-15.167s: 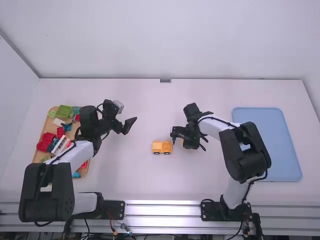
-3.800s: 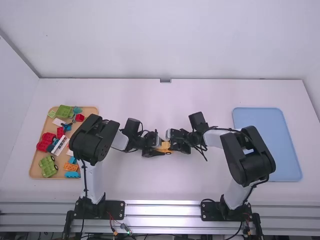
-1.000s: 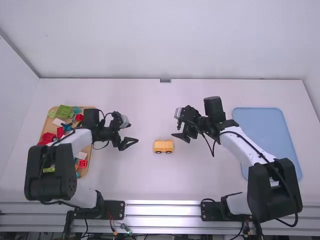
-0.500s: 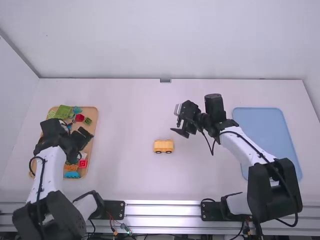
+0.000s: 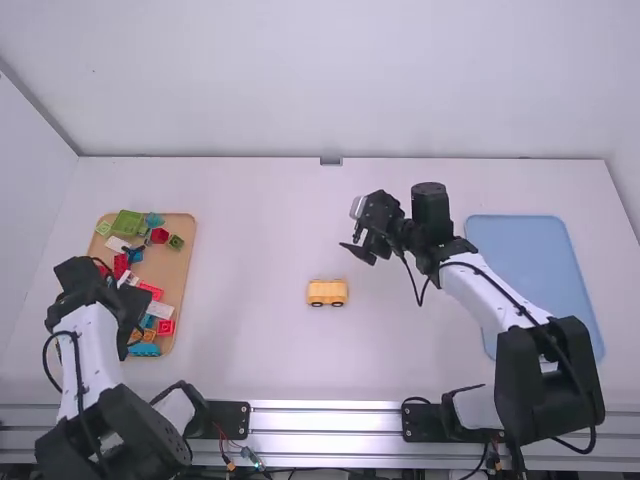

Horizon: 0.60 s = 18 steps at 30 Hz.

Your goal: Assemble lego blocks to make yellow taxi

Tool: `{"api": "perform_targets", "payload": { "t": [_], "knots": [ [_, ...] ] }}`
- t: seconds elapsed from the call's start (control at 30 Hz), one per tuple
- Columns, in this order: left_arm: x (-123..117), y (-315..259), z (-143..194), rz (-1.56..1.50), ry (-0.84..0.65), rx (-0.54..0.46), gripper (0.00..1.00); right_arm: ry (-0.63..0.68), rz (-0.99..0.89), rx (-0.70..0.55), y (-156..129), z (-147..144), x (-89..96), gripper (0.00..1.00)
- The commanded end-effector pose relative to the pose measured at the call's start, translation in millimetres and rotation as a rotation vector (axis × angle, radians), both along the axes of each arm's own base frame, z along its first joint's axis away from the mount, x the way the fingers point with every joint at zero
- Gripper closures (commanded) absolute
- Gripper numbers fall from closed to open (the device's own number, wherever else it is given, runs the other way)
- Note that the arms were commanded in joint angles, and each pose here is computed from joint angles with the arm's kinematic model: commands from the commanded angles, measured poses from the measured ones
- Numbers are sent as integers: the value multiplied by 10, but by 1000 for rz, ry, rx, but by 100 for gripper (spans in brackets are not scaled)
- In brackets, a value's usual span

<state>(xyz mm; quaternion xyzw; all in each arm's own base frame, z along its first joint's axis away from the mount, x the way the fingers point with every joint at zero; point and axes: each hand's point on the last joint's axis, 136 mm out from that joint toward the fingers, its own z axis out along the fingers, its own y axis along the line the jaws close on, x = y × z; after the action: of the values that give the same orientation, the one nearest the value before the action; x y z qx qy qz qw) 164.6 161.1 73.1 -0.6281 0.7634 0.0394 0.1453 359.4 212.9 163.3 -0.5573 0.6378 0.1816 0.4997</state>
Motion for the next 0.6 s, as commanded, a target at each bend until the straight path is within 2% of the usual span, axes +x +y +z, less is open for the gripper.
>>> {"api": "perform_targets", "payload": {
  "t": [0.0, 0.07, 0.1, 0.33, 0.5, 0.57],
  "knots": [
    [-100, 46, -101, 10, 58, -19, 22, 15, -21, 10, -14, 10, 29, 1],
    [-115, 61, -166, 23, 71, -42, 34, 14, -21, 9, -13, 11, 30, 1],
    [-103, 56, -188, 23, 68, -54, 36, 15, -21, 9, -11, 10, 28, 1],
    [109, 51, -349, -95, 38, -99, 40, 24, -22, 8, -15, -5, 19, 1],
    [103, 68, -499, -84, 70, -132, 43, 39, -36, 25, -13, 15, 33, 1],
    [97, 55, -539, -88, 89, -147, 46, 38, -36, 26, -13, 17, 34, 1]
  ]
}}
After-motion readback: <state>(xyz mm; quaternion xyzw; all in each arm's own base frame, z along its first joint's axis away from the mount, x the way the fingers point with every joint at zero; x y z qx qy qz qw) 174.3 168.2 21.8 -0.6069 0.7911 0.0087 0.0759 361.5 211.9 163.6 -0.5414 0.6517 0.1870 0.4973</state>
